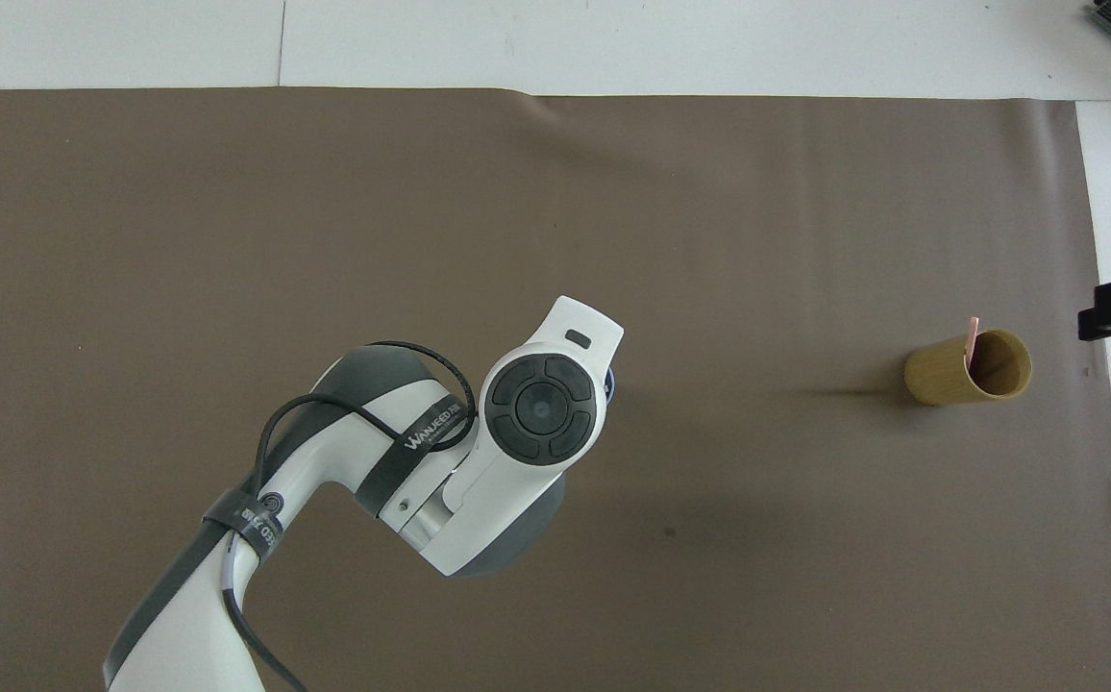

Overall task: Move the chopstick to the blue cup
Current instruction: 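Lift the blue cup with the left gripper and carry it toward the table center, then set down the blue cup while the right gripper reaches the yellow cup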

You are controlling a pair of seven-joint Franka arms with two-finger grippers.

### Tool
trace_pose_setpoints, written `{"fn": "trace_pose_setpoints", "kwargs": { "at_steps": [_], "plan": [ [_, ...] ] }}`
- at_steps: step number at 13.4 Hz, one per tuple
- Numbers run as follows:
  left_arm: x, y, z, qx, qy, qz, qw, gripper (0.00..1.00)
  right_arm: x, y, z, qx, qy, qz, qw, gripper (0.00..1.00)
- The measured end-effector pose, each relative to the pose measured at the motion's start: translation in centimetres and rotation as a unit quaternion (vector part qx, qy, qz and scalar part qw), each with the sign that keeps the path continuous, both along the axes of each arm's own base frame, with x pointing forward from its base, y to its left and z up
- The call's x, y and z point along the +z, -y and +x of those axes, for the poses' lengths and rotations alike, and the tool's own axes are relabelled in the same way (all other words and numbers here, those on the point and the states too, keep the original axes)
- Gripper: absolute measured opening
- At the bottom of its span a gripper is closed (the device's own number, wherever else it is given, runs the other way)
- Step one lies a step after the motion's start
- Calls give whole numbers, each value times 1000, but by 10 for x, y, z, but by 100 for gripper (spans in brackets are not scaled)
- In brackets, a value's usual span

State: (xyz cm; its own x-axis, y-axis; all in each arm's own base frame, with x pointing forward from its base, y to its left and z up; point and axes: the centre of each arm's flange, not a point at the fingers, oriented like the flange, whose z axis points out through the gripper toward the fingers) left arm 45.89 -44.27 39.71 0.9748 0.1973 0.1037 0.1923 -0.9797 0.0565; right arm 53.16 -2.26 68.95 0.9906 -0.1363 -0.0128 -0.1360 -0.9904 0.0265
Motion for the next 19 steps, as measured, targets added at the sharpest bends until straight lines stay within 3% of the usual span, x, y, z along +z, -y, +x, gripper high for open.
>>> {"fn": "trace_pose_setpoints", "kwargs": {
  "at_steps": [6,9,10,13,17,19],
  "plan": [
    [-33,15,-3,-4,5,11,1000,6,0,0,0,0,0,0,1000,100],
    [-27,29,4,2,19,4,1000,6,0,3,0,-3,1,0,1000,100],
    [-26,31,5,2,20,4,1000,12,0,4,2,-3,7,0,1000,100],
    [-17,26,13,9,25,7,1000,47,-6,5,5,-4,11,-1,1000,100],
    [55,3,24,32,47,-1,998,96,-41,9,19,-5,16,-7,1000,100],
    [94,-31,36,46,58,-3,997,100,-71,12,28,-2,10,-26,1000,100]
  ]
}}
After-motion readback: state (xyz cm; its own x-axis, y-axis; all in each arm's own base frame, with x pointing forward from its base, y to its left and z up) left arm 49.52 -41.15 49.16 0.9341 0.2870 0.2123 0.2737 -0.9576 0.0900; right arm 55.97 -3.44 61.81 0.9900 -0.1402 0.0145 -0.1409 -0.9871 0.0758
